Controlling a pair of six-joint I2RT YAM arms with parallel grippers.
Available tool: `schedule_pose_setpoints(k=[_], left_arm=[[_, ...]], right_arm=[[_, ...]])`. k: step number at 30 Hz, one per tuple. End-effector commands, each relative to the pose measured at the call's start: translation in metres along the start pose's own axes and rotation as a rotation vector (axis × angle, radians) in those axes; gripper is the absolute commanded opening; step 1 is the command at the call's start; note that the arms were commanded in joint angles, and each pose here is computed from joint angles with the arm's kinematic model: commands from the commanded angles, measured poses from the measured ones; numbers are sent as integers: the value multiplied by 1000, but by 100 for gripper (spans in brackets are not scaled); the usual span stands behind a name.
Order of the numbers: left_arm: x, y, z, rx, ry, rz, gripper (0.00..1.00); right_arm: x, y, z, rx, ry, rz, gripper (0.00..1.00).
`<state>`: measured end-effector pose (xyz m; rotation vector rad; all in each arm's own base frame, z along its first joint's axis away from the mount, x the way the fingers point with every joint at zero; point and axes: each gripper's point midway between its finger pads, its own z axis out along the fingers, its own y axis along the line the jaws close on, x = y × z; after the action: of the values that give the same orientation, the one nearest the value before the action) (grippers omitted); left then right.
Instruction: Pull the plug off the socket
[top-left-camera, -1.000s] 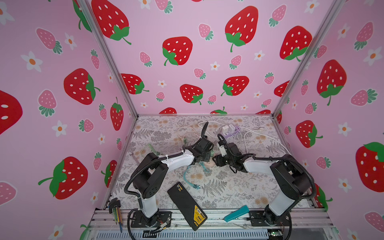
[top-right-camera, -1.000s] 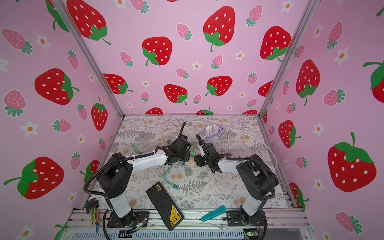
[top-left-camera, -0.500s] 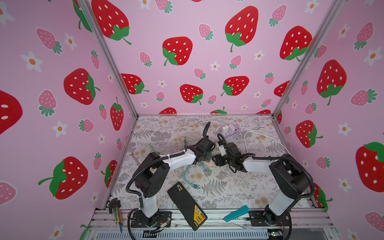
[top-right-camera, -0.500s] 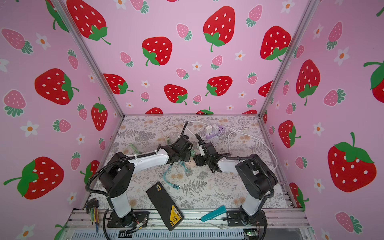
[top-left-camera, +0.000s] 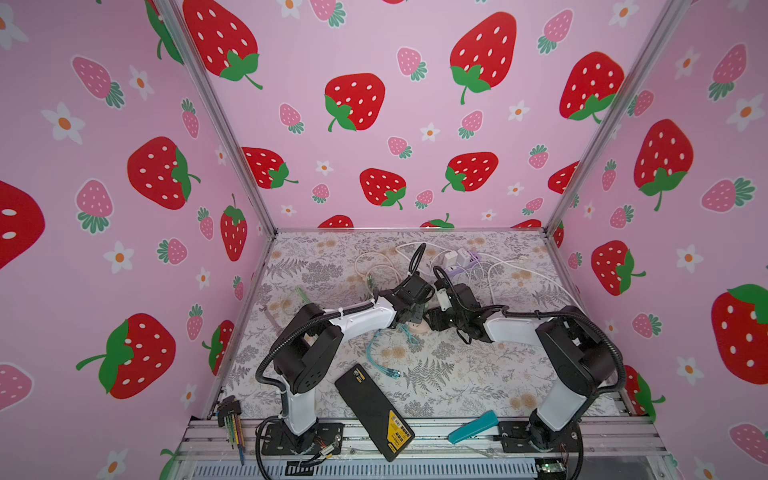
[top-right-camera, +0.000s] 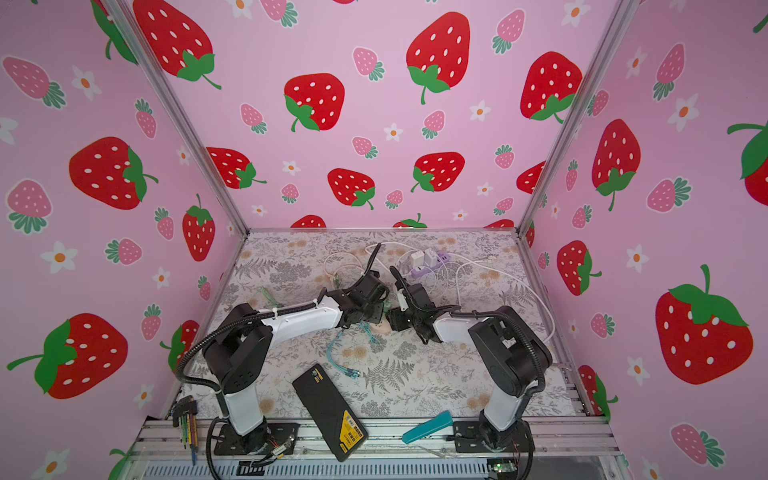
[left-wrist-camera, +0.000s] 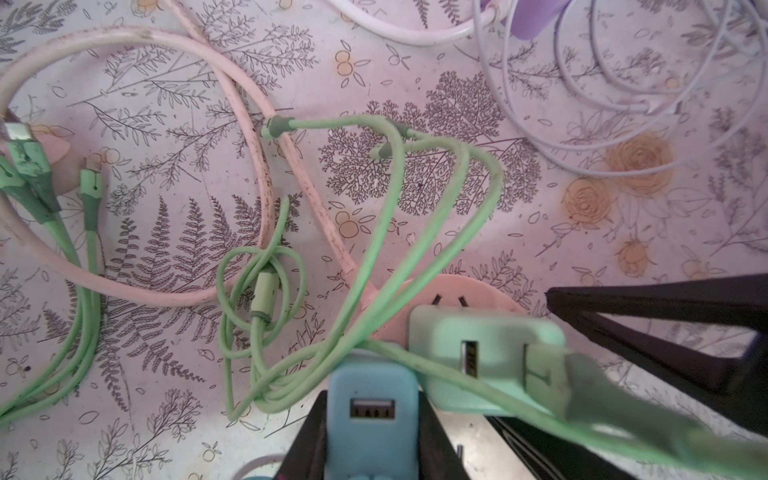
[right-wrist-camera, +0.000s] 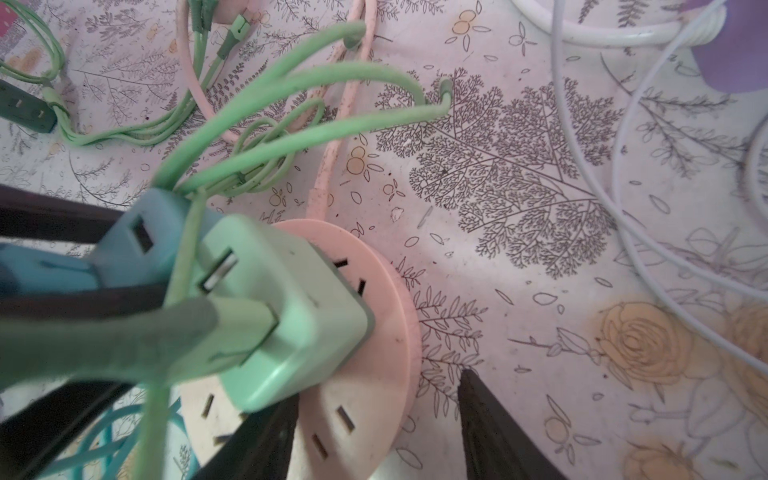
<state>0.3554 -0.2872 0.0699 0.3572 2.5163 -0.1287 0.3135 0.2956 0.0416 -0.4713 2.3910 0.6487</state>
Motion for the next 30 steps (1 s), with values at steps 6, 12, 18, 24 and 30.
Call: schedule_pose_setpoints(k=[6, 12, 18, 24, 30], left_arm=[[2, 5, 4, -46, 35, 17, 13], [12, -6, 13, 24, 81, -25, 12], [6, -2, 9, 158, 83, -153, 12], [2, 2, 8, 162, 91, -167, 12], [0, 11, 4, 66, 82, -113, 11]], right_arm=[[40, -17, 9, 64, 141, 11, 62], [40, -17, 9, 65, 144, 9, 62], [44, -19, 11, 70, 156, 11, 62], [44, -17, 11, 64, 159, 12, 62], [45, -18, 13, 67, 164, 10, 62]])
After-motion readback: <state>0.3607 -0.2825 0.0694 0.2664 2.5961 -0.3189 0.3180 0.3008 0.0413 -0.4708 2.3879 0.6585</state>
